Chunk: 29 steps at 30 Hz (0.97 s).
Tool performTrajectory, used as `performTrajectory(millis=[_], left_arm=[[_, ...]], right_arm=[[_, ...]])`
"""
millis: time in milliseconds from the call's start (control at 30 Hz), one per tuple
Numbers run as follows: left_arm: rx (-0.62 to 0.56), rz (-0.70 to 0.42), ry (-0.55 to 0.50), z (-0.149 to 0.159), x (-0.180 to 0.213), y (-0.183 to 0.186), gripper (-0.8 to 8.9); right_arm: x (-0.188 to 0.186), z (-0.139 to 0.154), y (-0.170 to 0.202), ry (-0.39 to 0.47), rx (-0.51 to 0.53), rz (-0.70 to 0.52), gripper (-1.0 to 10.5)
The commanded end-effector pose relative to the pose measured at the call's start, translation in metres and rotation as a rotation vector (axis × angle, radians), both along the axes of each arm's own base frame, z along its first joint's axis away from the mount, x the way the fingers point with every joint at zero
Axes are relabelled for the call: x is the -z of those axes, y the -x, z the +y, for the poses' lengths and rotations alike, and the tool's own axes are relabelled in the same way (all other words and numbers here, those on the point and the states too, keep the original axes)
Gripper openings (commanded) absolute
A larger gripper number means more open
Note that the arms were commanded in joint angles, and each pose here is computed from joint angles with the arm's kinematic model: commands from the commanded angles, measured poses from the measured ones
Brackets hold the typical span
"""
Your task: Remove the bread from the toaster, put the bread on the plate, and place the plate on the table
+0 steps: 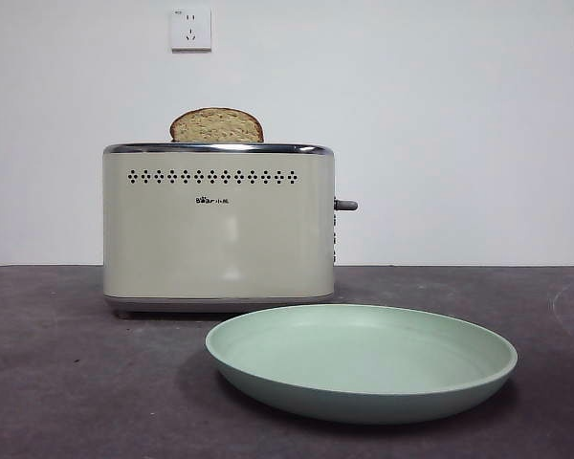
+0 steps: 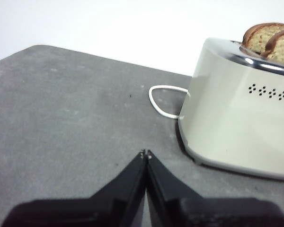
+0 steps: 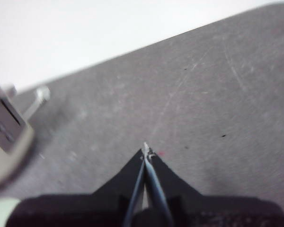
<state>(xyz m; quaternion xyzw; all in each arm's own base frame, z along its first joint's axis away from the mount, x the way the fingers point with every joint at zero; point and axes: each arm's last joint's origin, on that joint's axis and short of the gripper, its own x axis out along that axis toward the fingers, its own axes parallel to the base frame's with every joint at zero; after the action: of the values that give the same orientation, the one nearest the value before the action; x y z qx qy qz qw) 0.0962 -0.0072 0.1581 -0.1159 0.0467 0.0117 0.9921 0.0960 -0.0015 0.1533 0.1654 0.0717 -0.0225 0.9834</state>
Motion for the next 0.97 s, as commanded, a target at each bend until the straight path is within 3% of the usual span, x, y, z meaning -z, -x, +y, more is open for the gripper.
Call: performTrajectory(millis=[33,133,267,367,533,633,833,967], left_arm=[[0.000,-0.004,-0.002,0.000,0.003,-0.001,-0.03],[0.001,-0.009,0.005,0.000,0.002,-0.001,-0.03],[0.100,-0.064,0.123,-0.003,-0.006,0.000,-0.05],[0.199,-0.137,0.160,-0.005,-0.023,0.002,-0.06],[0.201,-0.189,0.159,-0.004,-0.066,0.013,-0.06],[0.202,-0.168,0.117,-0.004,-0.097,0.015,-0.06],[0.217,-0.135,-0.048,-0.006,-0.163,-0.003,-0.06],[0.291,-0.102,-0.127,-0.011,-0.209,-0.024,-0.06]], right_arm=[[0.003,0.000,-0.001,-0.154,0.022,-0.004,0.0],[0.002,0.000,-0.001,-0.195,0.020,-0.007,0.0],[-0.012,0.001,0.001,-0.252,0.010,-0.075,0.0],[-0.037,0.002,0.003,-0.225,-0.053,-0.174,-0.1],[-0.089,0.003,0.004,-0.125,-0.084,-0.211,-0.1],[-0.127,0.004,-0.004,-0.047,-0.130,-0.192,-0.1],[-0.197,0.009,-0.035,0.073,-0.319,-0.110,-0.1],[-0.234,0.012,-0.061,0.114,-0.450,-0.059,0.0]])
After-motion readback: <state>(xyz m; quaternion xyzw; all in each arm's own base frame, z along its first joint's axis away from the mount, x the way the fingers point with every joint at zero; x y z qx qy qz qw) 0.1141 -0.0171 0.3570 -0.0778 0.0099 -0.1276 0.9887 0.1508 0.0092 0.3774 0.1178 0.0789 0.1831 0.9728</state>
